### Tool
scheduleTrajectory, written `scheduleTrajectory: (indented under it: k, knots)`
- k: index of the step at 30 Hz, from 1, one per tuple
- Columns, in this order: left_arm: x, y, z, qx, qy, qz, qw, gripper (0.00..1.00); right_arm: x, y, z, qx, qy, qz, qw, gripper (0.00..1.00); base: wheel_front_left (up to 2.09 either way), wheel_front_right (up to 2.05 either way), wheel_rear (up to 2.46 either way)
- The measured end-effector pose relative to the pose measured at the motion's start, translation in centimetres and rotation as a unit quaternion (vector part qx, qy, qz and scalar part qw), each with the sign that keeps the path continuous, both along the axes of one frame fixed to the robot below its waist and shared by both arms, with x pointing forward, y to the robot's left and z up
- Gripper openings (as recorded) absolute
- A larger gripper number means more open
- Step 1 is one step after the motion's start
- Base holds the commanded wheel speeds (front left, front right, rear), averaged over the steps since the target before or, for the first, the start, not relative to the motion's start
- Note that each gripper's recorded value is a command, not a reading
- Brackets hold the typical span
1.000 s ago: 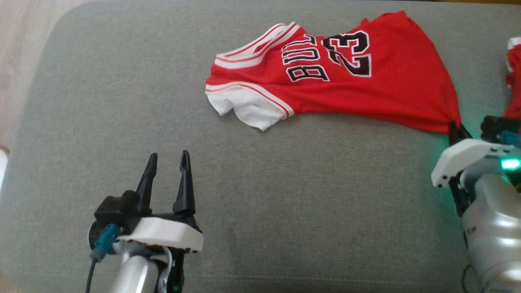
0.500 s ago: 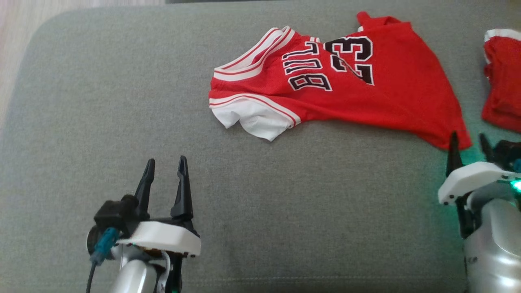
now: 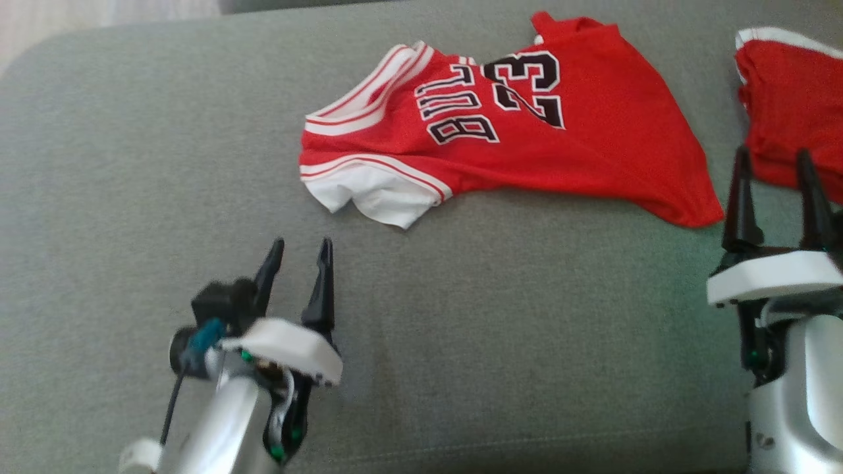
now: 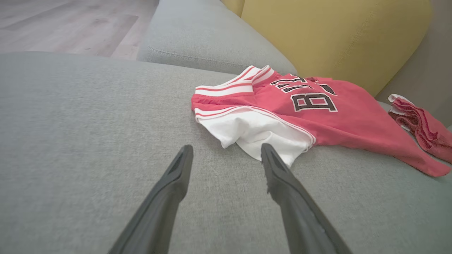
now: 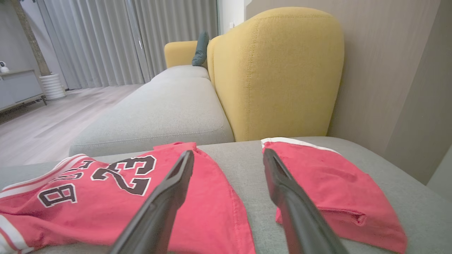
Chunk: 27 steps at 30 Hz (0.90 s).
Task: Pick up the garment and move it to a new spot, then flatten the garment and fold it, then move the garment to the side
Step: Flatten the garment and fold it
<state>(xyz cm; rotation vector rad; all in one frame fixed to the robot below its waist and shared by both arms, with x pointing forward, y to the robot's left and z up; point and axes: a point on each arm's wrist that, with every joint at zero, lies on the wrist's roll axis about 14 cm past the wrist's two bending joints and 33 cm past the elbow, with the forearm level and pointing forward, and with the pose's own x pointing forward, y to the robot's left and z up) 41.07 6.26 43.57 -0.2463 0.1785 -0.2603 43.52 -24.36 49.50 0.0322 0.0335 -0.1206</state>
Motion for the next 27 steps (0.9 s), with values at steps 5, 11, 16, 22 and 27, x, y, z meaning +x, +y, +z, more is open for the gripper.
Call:
scheduleTrajectory:
  k: [5, 11, 16, 22, 27]
  knots:
    - [2.7, -1.2, -1.7, 0.013, 0.021, -0.018, 1.0, 1.0, 0.0, 1.0, 0.0, 0.015, -0.004, 0.015, 1.0, 1.0, 0.0, 0.0, 0.0]
    - [4.5, -2.0, -4.8, 0.022, 0.064, -0.03, 0.997, 1.0, -0.4, 0.1, -0.6, 0.012, 0.005, 0.005, 1.0, 1.0, 0.0, 0.0, 0.0]
    - [5.7, -2.6, -5.8, 0.027, 0.077, -0.038, 0.996, 1.0, -0.9, -0.9, -0.9, 0.011, 0.01, -0.01, 1.0, 1.0, 0.0, 0.0, 0.0]
    - [6.9, -3.2, -3.6, 0.009, 0.042, -0.045, 0.998, 0.0, -1.3, -1.3, -0.8, 0.011, 0.005, -0.017, 1.0, 1.0, 0.0, 0.0, 0.0]
    - [5.7, -2.8, -1.4, -0.005, 0.009, -0.05, 0.999, 0.0, -2.0, -0.8, -1.4, 0.018, 0.013, -0.011, 1.0, 1.0, 0.0, 0.0, 0.0]
